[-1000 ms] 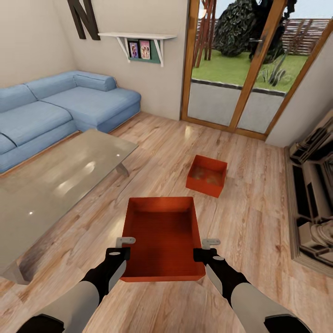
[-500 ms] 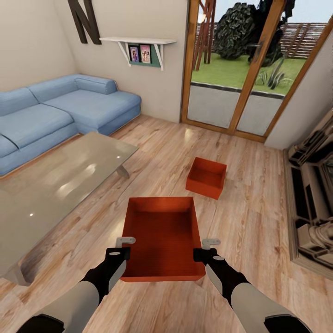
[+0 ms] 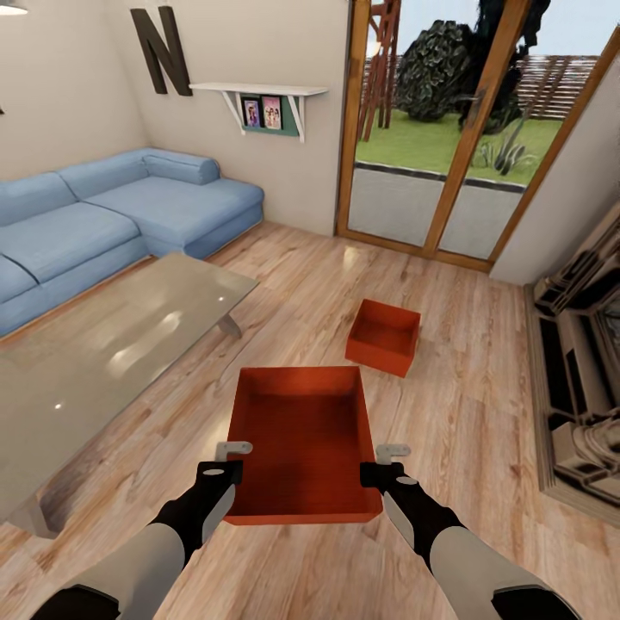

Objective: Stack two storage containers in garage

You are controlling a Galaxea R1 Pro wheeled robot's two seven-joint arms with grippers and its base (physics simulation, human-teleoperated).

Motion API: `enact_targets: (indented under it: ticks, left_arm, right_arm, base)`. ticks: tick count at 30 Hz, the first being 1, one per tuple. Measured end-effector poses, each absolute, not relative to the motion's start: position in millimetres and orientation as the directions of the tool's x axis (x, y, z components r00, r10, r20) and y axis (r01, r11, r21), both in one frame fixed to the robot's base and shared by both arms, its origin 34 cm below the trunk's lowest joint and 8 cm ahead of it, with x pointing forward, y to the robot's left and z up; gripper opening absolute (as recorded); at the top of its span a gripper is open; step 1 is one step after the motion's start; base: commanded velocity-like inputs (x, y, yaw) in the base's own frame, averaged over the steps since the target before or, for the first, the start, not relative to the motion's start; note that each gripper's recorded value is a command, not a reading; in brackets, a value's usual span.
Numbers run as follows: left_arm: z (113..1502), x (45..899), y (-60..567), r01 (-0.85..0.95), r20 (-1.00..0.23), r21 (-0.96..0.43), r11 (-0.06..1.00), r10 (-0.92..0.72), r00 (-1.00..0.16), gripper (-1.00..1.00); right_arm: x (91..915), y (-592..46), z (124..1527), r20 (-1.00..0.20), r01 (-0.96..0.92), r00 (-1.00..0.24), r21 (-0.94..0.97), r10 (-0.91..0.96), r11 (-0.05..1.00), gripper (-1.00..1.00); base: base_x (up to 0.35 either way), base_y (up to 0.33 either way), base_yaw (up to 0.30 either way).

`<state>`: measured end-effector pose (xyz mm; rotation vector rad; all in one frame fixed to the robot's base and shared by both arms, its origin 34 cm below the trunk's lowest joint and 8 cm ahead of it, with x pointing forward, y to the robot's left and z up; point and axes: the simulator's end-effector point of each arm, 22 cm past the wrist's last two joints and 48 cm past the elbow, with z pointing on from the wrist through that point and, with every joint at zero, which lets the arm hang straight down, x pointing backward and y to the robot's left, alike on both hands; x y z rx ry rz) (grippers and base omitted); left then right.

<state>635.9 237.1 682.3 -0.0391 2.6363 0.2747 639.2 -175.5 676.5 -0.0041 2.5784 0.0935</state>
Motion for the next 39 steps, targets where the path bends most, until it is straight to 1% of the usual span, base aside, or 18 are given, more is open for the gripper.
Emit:
enact_targets:
  ticks: [39]
  left_arm:
    - [721.1,650.7,237.1,-0.088,-0.525,0.182,0.979,0.021,-0.851,-1.00]
  right_arm:
    - [654.2,-175.5,715.5,-0.583,-0.026,-0.812,0.065,0.017,0.998,-1.00]
  base:
    - [0.000,0.000,0.000]
